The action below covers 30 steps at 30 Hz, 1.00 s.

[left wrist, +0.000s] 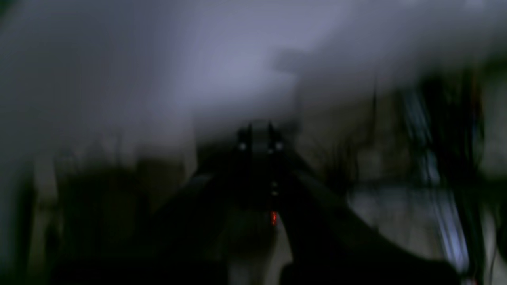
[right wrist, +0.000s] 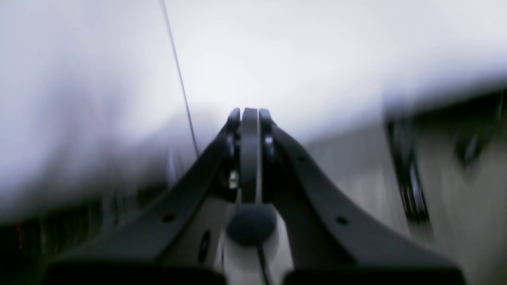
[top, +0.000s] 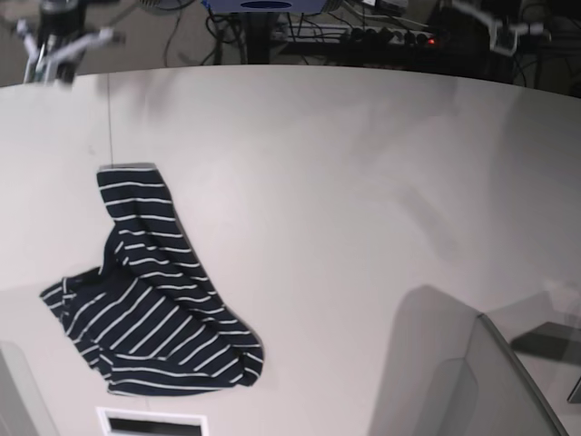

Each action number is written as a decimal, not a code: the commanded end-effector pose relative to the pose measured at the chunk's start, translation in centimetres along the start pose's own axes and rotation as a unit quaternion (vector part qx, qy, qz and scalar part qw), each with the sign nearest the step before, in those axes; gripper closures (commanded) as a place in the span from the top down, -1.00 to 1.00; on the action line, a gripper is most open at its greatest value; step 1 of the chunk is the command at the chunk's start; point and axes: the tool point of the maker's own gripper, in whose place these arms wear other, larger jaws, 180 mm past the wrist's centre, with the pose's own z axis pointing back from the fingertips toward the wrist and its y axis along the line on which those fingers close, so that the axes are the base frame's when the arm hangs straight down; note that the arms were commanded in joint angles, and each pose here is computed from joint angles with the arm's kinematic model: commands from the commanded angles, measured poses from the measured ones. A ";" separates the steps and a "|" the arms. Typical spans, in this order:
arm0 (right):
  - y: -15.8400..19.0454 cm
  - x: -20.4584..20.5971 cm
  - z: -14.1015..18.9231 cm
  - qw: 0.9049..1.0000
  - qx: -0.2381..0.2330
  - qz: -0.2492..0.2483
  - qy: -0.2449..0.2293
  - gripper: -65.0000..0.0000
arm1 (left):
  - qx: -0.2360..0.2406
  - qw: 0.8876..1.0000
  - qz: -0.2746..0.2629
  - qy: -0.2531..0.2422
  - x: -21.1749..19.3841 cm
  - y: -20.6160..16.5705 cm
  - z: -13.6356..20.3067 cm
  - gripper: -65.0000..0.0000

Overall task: Layout the t-shirt on the table in an organized manner, then fold the t-shirt properly
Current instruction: 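Lower the right gripper onto the striped shirt and grasp its edge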

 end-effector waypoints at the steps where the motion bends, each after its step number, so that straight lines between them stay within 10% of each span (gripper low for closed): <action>1: 0.1 2.4 -0.8 1.000 -0.001 0.000 -0.022 -0.90 | -0.001 1.000 -0.004 -0.010 1.1 0.1 0.2 -1.00; 13: 4.4 22.2 -14.2 0.995 0.076 -0.026 -0.053 -0.17 | 0.023 0.996 0.080 -0.036 17.8 -1.4 -9.3 -1.00; 18: 5.1 24.3 -19.0 0.991 0.124 -0.048 -0.024 0.37 | -0.016 0.998 0.061 -0.028 18.8 -2.8 -10.1 -0.96; 21: 3.6 26.0 -20.5 0.984 0.132 -0.112 -0.050 0.66 | -0.027 0.998 0.056 -0.025 18.5 -3.1 -9.9 -0.45; 30: 3.3 26.1 -24.0 0.972 0.149 -0.177 -0.044 0.69 | -0.025 0.998 0.057 -0.026 18.5 -3.0 -10.1 -0.38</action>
